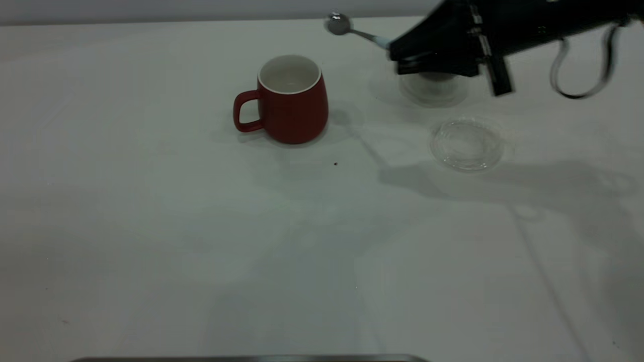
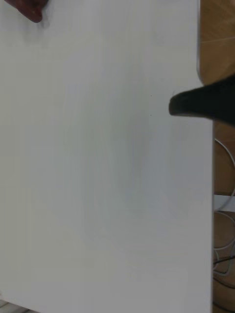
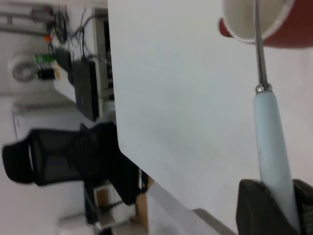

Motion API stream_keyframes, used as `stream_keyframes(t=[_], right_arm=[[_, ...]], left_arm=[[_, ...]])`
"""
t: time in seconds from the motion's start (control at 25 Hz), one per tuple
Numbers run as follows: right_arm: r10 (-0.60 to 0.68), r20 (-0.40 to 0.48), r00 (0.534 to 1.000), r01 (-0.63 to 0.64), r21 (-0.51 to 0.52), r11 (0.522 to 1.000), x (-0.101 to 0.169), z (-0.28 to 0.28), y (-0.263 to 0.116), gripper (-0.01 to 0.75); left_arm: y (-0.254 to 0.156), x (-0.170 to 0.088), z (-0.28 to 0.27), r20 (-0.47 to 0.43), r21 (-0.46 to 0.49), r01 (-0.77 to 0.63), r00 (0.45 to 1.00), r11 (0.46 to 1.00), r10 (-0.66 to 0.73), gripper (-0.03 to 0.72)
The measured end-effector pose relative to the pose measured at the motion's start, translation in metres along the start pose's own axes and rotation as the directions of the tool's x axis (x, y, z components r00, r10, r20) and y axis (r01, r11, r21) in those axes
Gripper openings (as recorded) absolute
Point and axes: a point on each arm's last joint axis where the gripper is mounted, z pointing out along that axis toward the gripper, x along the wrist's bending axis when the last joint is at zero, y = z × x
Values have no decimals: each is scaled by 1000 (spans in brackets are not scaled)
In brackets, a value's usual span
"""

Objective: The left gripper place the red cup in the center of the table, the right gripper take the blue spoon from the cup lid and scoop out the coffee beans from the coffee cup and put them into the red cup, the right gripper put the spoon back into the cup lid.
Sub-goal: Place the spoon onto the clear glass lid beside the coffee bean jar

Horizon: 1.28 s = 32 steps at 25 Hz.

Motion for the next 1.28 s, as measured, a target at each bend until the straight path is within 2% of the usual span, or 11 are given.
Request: stream_keyframes(t=[0.2,0.4,0.76,1.28], right_arm=[[169,-2,986,-169,-72,983,-31,-33,-22,114],[262,-16,965,-262,-124,957,-56,-52,-47,114],[340,-21,940,-337,-206,919,-83,-81,-63,114],[441,-32,897,-438,-197,877,-129,-62,-75,114]], left_arm=[[0,0,0,0,0,0,1000,1000,0,587],[0,0,0,0,0,0,1000,1000,0,587],[0,0,0,0,0,-1,1000,1000,1,587],[0,0,0,0,0,-3,1000,1000,3,587]])
